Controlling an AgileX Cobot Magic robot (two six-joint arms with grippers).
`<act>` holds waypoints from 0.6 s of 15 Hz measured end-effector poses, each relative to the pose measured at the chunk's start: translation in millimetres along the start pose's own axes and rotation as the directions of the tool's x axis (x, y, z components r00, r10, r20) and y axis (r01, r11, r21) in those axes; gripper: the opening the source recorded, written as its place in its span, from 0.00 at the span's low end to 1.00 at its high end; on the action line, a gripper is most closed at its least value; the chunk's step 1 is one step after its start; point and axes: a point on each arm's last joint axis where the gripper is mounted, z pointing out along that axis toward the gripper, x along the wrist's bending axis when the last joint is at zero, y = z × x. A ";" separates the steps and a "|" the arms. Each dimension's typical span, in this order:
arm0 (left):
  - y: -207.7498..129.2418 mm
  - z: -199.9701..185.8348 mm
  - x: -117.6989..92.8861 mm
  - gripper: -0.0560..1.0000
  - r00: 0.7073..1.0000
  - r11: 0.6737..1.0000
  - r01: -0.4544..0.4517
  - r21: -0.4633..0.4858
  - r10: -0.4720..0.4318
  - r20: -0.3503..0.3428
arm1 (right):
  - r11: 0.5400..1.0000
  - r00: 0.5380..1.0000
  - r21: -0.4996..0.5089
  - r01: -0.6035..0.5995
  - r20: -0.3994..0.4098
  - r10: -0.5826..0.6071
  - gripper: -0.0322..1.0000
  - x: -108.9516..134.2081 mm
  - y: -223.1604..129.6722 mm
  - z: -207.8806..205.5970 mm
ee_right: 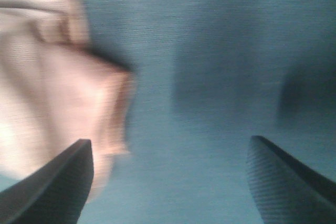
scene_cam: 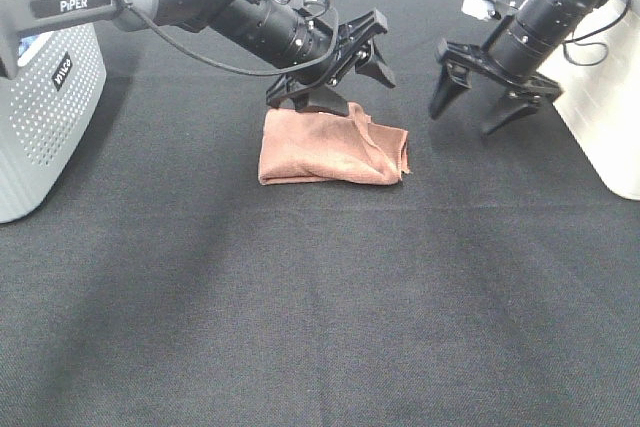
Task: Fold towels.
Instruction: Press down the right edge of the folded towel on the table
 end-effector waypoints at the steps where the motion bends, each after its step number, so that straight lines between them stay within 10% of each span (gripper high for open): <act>1: 7.3 -8.5 2.7 0.70 0.999 0.999 -0.046 -0.019 0.045 -0.002 | 1.000 0.998 0.004 -0.002 -0.070 0.002 0.76 6.4 -0.3 -0.3; 5: 45.8 -53.5 36.1 0.70 0.998 0.992 -0.031 -0.121 0.025 -0.050 | 0.998 0.937 0.005 0.055 -0.345 -0.050 0.76 45.8 -3.5 0.7; 9: 65.7 -86.8 60.5 0.70 0.997 0.987 0.006 -0.158 -0.017 -0.069 | 0.989 0.913 -0.033 0.145 -0.380 -0.147 0.76 111.5 -16.9 34.4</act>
